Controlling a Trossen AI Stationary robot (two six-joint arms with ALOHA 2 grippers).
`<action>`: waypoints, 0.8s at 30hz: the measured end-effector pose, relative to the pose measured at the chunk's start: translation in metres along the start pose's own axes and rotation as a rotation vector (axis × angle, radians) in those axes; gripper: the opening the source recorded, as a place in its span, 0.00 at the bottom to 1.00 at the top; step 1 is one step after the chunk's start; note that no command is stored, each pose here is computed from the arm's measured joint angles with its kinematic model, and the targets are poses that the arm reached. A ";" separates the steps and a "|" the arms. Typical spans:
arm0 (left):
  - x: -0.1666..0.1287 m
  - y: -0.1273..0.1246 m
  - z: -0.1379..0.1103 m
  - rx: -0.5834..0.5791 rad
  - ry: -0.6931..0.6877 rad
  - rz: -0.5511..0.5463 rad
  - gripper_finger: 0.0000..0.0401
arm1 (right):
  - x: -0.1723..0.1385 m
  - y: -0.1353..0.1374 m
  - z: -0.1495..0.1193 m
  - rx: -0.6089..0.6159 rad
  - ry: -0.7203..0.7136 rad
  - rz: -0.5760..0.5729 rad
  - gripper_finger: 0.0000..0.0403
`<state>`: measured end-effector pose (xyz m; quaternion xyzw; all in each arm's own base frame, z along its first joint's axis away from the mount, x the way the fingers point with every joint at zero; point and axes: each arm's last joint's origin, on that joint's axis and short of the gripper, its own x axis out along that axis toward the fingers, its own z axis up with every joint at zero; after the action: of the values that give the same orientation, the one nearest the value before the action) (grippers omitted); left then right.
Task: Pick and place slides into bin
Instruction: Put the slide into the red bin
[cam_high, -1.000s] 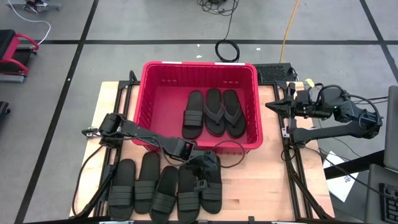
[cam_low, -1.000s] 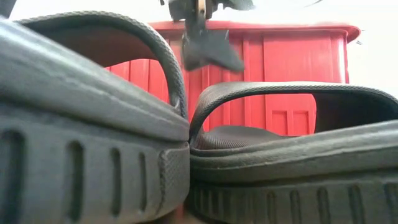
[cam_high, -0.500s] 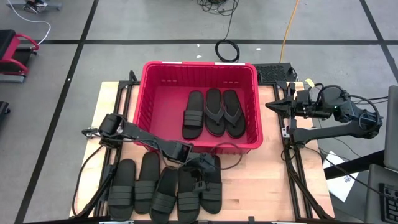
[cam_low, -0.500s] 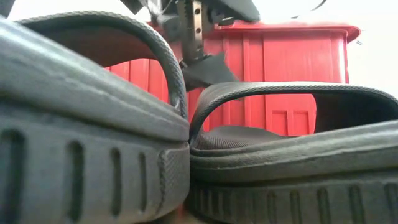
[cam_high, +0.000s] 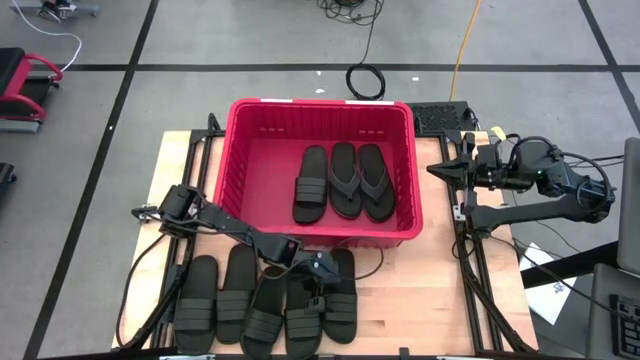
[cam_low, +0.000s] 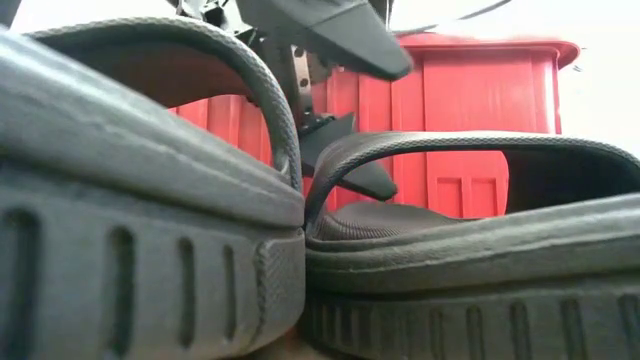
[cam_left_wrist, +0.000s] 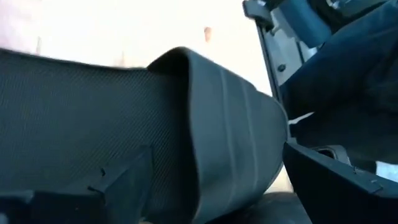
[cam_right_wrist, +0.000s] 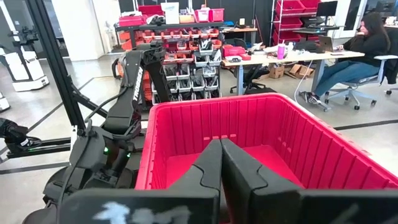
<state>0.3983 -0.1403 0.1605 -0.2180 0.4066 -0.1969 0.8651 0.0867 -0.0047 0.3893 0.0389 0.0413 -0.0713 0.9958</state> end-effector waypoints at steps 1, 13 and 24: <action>0.000 -0.001 0.000 0.000 -0.009 -0.006 0.88 | 0.000 0.000 0.000 0.001 0.000 0.000 0.00; 0.026 -0.004 -0.013 0.084 -0.023 -0.076 0.37 | 0.000 0.000 0.000 0.010 -0.001 -0.001 0.00; 0.000 -0.051 0.042 0.317 -0.106 -0.278 0.02 | 0.000 0.000 0.000 0.010 0.000 -0.001 0.00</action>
<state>0.4228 -0.1736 0.2117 -0.1430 0.2907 -0.3641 0.8732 0.0868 -0.0047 0.3894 0.0437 0.0409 -0.0720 0.9956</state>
